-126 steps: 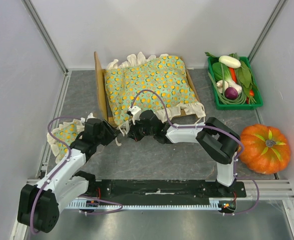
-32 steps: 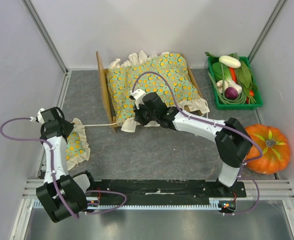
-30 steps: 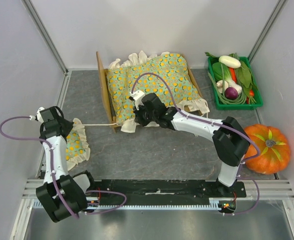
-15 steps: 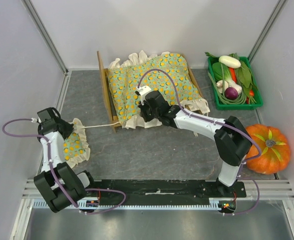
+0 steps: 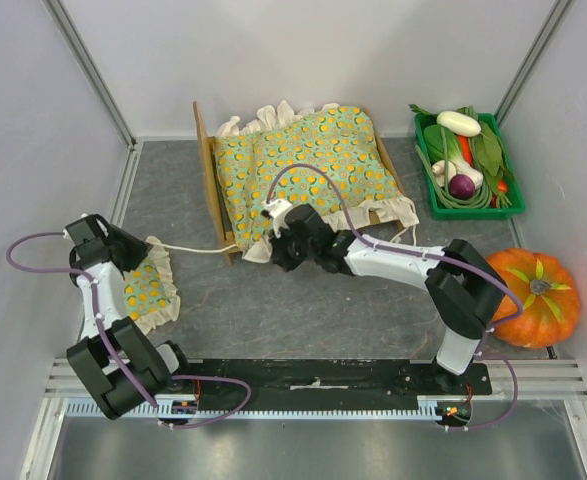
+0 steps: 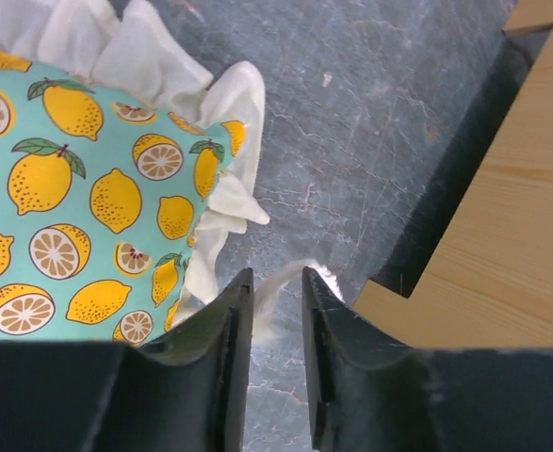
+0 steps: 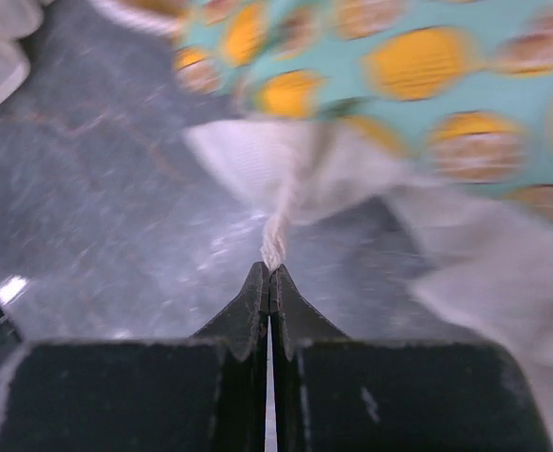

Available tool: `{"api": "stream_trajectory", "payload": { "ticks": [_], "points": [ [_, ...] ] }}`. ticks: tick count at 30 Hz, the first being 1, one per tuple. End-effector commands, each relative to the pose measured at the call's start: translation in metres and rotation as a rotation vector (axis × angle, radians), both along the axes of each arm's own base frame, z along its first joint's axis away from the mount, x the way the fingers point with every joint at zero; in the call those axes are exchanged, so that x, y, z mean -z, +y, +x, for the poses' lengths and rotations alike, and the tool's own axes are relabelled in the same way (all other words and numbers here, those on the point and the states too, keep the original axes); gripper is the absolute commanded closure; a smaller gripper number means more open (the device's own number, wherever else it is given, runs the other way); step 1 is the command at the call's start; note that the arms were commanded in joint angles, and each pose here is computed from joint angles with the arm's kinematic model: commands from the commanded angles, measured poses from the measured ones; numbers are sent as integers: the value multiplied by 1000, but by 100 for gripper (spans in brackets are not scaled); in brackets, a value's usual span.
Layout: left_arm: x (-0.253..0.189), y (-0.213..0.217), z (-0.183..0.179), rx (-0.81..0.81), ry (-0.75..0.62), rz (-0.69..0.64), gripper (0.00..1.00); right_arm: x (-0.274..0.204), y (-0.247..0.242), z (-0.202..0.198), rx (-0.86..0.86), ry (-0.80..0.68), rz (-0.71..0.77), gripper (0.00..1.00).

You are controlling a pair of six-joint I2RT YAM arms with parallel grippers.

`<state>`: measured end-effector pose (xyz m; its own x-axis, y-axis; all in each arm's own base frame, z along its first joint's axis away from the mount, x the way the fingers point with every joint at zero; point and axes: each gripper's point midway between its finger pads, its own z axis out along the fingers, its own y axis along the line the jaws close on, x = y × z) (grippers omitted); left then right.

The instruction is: Set up the pet bed

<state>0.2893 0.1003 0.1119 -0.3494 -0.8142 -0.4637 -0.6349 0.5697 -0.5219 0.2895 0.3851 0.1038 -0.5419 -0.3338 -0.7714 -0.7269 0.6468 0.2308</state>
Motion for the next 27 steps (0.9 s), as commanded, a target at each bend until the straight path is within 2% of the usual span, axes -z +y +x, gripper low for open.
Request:
{"api": "stream_trajectory", "payload": {
  "ticks": [1,3,6,8,9,10,12,13,14,15,18,21,22,25,27],
  "points": [
    [-43,0,10,68,-141,73,58,-15,42,-34,-77,-2,105,100],
    [-52,-2,9,80,-148,85,44,-11,53,-40,-77,1,114,100],
    [-61,0,4,86,-133,117,31,-1,63,-41,-81,8,99,100],
    [-65,3,1,84,-120,140,26,5,64,-44,-119,14,68,86],
    [-65,2,-1,86,-113,141,25,6,61,-46,-123,13,59,75],
    [-67,0,-2,93,-120,144,25,-4,54,-48,-122,-5,65,59],
    [-79,-7,-4,115,-168,153,23,-23,45,-48,-113,-55,83,47],
    [-84,-9,-4,117,-192,151,22,-46,37,-46,-93,-98,110,36],
    [-87,-14,-6,122,-217,151,21,-56,33,-41,-76,-118,122,33],
    [-90,-22,-5,151,-248,128,15,-67,30,-39,-60,-133,137,32],
    [-97,-35,0,198,-313,84,14,-88,23,-23,7,-156,175,33],
    [-98,-48,3,243,-353,30,14,-82,25,-5,81,-113,187,47],
    [-100,-51,6,254,-373,18,14,-76,30,0,105,-90,202,58],
    [-98,-64,7,294,-377,-12,15,-62,42,15,157,-78,225,70],
    [-99,-73,9,326,-381,-22,16,-61,53,25,171,-90,260,74]
  ]
}}
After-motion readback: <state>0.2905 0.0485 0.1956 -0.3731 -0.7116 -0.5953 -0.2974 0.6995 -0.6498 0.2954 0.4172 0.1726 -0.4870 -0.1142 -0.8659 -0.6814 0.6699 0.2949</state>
